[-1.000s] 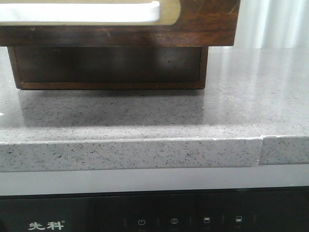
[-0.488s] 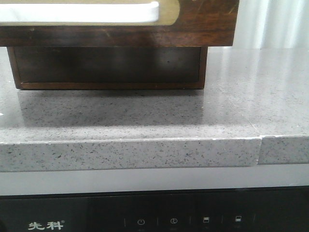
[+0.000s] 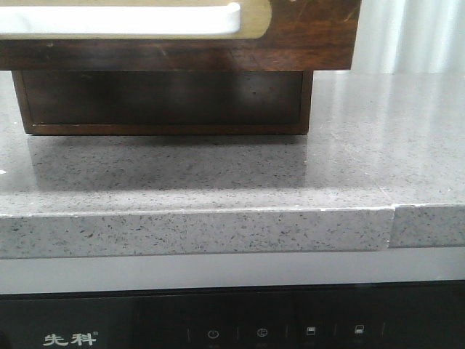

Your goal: Put scissors in drawer with both arms

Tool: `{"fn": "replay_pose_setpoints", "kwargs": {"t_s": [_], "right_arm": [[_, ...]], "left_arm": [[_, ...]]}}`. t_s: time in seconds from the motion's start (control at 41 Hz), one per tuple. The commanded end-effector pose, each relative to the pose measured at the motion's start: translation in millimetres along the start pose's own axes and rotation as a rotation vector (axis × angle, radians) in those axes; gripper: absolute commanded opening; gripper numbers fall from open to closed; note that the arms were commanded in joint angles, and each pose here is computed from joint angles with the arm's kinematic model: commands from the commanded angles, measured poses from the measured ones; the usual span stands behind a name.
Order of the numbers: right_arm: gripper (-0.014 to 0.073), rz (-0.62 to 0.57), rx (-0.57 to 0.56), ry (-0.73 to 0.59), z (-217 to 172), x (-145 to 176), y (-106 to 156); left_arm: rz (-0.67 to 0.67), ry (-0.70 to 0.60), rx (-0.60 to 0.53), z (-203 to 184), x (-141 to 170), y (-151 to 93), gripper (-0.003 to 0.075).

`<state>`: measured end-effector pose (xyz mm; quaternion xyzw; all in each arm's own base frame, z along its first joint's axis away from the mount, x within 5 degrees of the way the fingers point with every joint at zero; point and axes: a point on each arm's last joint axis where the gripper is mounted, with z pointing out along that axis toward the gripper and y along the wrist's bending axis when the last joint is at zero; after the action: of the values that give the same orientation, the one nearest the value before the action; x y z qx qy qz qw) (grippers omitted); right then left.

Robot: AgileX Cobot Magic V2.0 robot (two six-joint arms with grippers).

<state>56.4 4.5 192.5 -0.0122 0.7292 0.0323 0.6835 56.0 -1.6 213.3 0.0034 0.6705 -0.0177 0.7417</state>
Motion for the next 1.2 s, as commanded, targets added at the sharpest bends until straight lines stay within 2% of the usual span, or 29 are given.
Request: {"fn": "replay_pose_setpoints", "kwargs": {"t_s": [0.0, 0.415, 0.732, 1.171], "right_arm": [[-0.0067, -0.003, 0.018, -0.116, -1.9, -9.7, -1.5], [-0.0067, -0.003, 0.02, -0.118, -1.9, -9.9, -1.6], [-0.0067, -0.014, 0.022, -0.236, -3.8, -20.5, -1.6], [-0.0067, -0.012, 0.025, -0.241, -3.9, -21.0, -1.8]], "left_arm": [[-0.019, -0.078, 0.005, -1.4, -0.7, -0.1, -0.002], [-0.019, -0.078, 0.005, -1.4, -0.7, -0.1, -0.002], [-0.019, -0.078, 0.005, -1.4, -0.7, -0.1, -0.002], [-0.019, -0.078, 0.005, -1.4, -0.7, -0.1, -0.002]]}}
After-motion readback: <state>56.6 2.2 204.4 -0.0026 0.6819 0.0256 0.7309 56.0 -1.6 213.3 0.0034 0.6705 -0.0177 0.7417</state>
